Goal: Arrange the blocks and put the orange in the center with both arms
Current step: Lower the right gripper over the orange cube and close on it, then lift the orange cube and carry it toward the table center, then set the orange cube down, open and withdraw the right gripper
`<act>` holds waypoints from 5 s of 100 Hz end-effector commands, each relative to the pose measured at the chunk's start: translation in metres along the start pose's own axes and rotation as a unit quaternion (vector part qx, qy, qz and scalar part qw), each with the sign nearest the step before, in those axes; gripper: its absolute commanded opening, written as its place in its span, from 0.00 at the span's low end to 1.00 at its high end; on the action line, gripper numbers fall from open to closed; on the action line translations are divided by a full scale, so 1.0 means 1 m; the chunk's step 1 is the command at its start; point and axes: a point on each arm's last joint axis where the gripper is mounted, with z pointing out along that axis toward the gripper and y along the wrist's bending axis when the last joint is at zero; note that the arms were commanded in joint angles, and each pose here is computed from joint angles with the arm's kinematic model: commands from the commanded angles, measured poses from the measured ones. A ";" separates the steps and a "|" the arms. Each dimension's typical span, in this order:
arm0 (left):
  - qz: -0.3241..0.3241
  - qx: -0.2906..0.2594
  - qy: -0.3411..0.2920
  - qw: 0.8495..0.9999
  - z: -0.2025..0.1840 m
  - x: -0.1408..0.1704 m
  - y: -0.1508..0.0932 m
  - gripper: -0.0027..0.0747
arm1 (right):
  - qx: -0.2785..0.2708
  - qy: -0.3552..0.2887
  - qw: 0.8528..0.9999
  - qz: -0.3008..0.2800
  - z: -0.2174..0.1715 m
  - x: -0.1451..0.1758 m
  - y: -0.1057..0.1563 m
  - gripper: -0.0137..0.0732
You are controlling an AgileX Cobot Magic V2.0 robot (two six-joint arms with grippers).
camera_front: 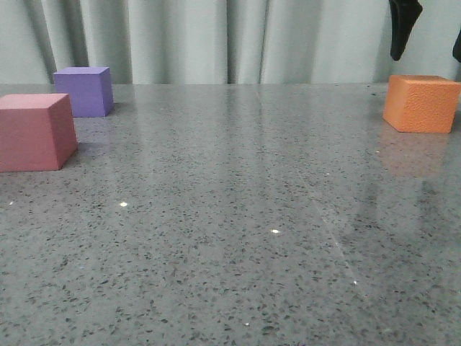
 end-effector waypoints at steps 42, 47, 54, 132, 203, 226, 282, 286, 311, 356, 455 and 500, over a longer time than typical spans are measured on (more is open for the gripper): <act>-0.009 0.004 -0.056 0.998 -0.005 -0.018 -0.001 0.93 | 0.005 0.026 1.000 0.004 0.014 -0.003 -0.002 0.83; -0.009 0.004 -0.056 0.998 -0.005 -0.018 -0.001 0.93 | 0.005 0.031 0.999 0.005 0.019 -0.003 -0.002 0.83; -0.009 0.004 -0.056 0.998 -0.005 -0.018 -0.001 0.93 | 0.005 0.036 0.999 0.005 0.024 -0.003 -0.002 0.83; -0.009 0.004 -0.056 0.998 -0.005 -0.018 -0.001 0.93 | -0.028 0.008 1.000 0.010 0.000 -0.006 0.006 0.48; -0.009 0.004 -0.056 0.998 -0.005 -0.018 -0.001 0.93 | -0.146 -0.023 0.986 -0.083 -0.032 0.013 0.158 0.48; -0.009 0.004 -0.056 0.998 -0.005 -0.018 -0.001 0.93 | -0.168 0.024 0.983 -0.075 -0.002 0.028 0.195 0.48; -0.009 0.004 -0.056 0.998 -0.005 -0.018 -0.001 0.93 | -0.176 0.051 0.980 -0.075 0.012 0.033 0.202 0.83; -0.009 0.004 -0.056 0.998 -0.005 -0.018 -0.001 0.93 | -0.176 0.051 0.980 -0.076 0.012 0.033 0.202 0.83; -0.009 0.004 -0.054 0.998 -0.005 -0.017 -0.001 0.93 | -0.188 0.028 0.979 -0.077 -0.013 0.032 0.198 0.83; -0.008 0.003 -0.054 0.998 -0.005 -0.017 -0.001 0.93 | -0.219 -0.054 0.964 -0.143 -0.091 0.036 0.181 0.83; -0.034 0.015 -0.065 0.997 -0.006 -0.019 -0.003 0.93 | -0.227 -0.210 0.928 -0.210 -0.141 0.149 0.095 0.83; -0.085 0.038 -0.014 0.996 0.013 -0.018 -0.007 0.93 | -0.236 -0.241 0.921 -0.196 -0.142 0.228 0.044 0.83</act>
